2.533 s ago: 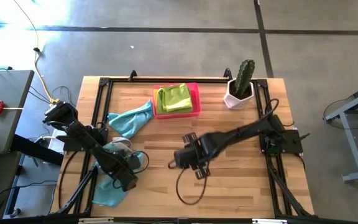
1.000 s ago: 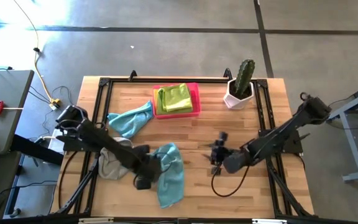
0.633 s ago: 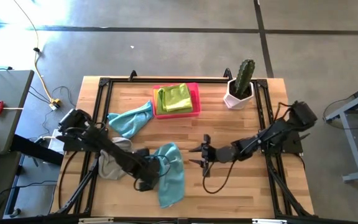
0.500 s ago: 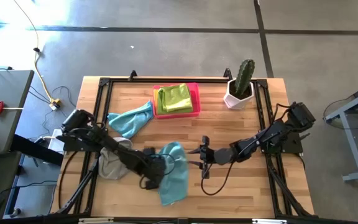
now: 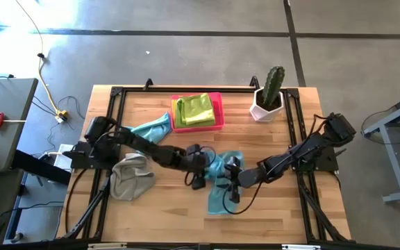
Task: Fold microfiber towels
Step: Fold the bottom blue microfiber cloth
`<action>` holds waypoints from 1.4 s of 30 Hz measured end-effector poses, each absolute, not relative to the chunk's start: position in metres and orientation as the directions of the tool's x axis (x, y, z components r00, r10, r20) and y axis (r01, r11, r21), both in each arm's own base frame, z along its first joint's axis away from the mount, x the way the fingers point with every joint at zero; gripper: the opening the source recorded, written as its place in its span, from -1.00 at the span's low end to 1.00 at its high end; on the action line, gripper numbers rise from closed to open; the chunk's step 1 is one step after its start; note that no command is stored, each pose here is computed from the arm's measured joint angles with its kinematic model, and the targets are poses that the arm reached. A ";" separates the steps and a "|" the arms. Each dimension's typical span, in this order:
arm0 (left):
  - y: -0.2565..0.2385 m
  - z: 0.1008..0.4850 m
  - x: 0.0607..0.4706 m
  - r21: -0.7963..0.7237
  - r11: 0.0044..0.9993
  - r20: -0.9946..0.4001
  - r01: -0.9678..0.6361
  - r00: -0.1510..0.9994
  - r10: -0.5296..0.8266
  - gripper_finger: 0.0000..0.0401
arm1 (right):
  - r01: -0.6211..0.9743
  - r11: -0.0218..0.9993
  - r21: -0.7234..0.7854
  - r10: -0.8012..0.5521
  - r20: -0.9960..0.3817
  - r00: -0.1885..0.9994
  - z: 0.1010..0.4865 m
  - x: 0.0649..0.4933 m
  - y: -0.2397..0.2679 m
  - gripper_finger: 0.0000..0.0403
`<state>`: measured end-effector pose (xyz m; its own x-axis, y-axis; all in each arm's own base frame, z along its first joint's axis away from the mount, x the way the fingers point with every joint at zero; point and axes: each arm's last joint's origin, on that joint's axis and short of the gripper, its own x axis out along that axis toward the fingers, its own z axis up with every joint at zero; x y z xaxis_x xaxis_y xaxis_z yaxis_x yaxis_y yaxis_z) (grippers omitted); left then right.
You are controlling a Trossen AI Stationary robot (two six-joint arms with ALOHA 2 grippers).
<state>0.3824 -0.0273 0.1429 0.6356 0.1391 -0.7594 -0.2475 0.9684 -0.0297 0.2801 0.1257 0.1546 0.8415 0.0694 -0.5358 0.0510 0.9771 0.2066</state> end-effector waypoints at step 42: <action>-0.161 0.176 0.353 -0.054 0.981 -0.630 0.187 0.756 -0.179 -0.28 | -0.061 0.989 -0.133 -0.059 -0.747 0.662 0.109 0.287 0.254 -0.32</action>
<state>0.3526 -0.1614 0.1763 0.7555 -0.1785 -0.6303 0.1865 0.9810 -0.0543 0.2872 0.2537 0.1087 0.6624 -0.0594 -0.7468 -0.0612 0.9892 -0.1329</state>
